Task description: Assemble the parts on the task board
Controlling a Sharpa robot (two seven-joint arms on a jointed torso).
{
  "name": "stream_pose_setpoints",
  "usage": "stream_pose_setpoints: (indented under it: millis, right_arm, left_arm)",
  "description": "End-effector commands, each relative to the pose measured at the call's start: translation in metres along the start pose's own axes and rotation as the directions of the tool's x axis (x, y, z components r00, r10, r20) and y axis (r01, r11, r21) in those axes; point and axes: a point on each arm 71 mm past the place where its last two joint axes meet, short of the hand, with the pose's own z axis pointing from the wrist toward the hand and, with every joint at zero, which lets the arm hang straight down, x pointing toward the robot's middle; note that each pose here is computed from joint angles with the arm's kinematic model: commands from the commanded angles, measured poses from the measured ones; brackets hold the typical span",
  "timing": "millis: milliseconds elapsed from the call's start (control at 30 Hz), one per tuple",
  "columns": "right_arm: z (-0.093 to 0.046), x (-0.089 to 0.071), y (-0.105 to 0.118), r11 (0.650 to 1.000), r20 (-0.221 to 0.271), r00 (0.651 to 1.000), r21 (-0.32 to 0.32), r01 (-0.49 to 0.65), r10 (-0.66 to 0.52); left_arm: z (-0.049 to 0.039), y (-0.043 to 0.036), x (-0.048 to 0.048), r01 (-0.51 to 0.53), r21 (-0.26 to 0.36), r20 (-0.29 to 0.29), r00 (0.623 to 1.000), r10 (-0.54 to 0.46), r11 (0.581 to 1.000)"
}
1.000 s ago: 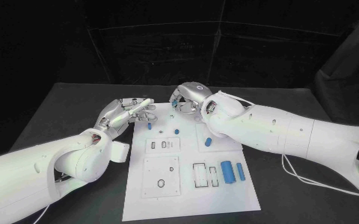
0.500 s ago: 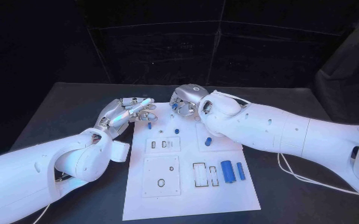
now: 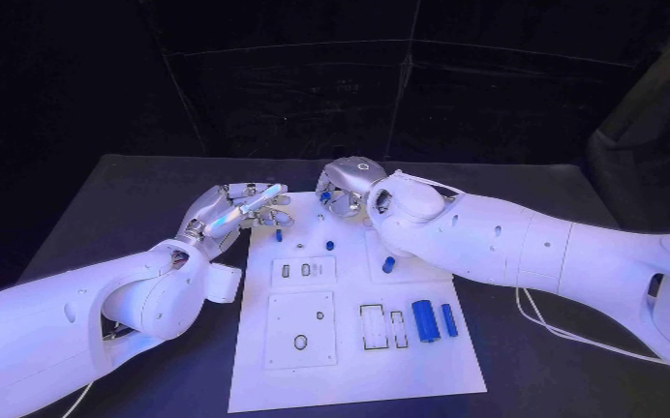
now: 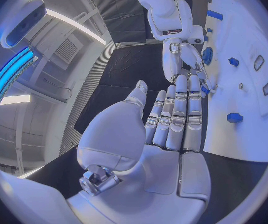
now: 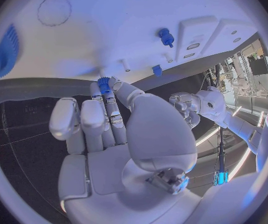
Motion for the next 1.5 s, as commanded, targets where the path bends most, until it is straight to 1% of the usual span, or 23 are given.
stream_pose_setpoints:
  millis: [33,200,567,867,1067,1167,1267,1367,1400,1500]
  right_arm:
    - [0.001,-0.001,-0.001,1.000,-0.005,1.000,0.013,0.021,-0.021]
    - [0.001,0.001,-0.001,0.999,-0.028,0.999,0.016,0.027,-0.027]
    - [0.002,0.003,-0.001,0.999,-0.049,0.998,0.016,0.032,-0.031]
    - [0.002,0.002,-0.001,1.000,-0.031,0.999,0.014,0.024,-0.024]
    - [0.000,-0.001,-0.001,1.000,0.004,1.000,0.011,0.006,-0.006]
    - [-0.003,-0.004,-0.003,1.000,0.029,1.000,0.009,-0.004,0.004]
    - [-0.008,-0.008,-0.008,1.000,0.052,0.998,0.011,-0.019,0.019]
    - [-0.018,-0.013,-0.016,0.999,0.069,0.997,0.020,-0.046,0.045]
    - [-0.021,-0.017,-0.020,0.998,0.078,0.995,0.026,-0.064,0.062]
    - [-0.030,-0.025,-0.030,0.993,0.062,0.993,0.055,-0.106,0.102]
  left_arm:
    - [0.0006,-0.0007,0.0019,0.005,0.000,-0.018,1.000,-0.005,1.000]
    - [0.0006,-0.0006,0.0020,0.005,-0.001,-0.019,1.000,-0.005,1.000]
    - [0.0007,-0.0004,0.0017,0.005,-0.004,-0.019,1.000,-0.005,1.000]
    - [0.0009,-0.0002,0.0013,0.005,-0.005,-0.018,1.000,-0.005,1.000]
    - [0.0011,0.0000,0.0006,0.004,-0.005,-0.017,1.000,-0.004,1.000]
    - [0.0011,0.0001,0.0002,0.004,-0.006,-0.016,1.000,-0.004,1.000]
    - [0.0010,0.0001,-0.0002,0.004,-0.006,-0.016,1.000,-0.004,1.000]
    - [0.0006,0.0000,-0.0006,0.004,-0.007,-0.016,1.000,-0.004,1.000]
    - [0.0004,-0.0001,-0.0007,0.004,-0.007,-0.016,1.000,-0.004,1.000]
    - [-0.0001,-0.0003,-0.0007,0.004,-0.007,-0.016,1.000,-0.004,1.000]
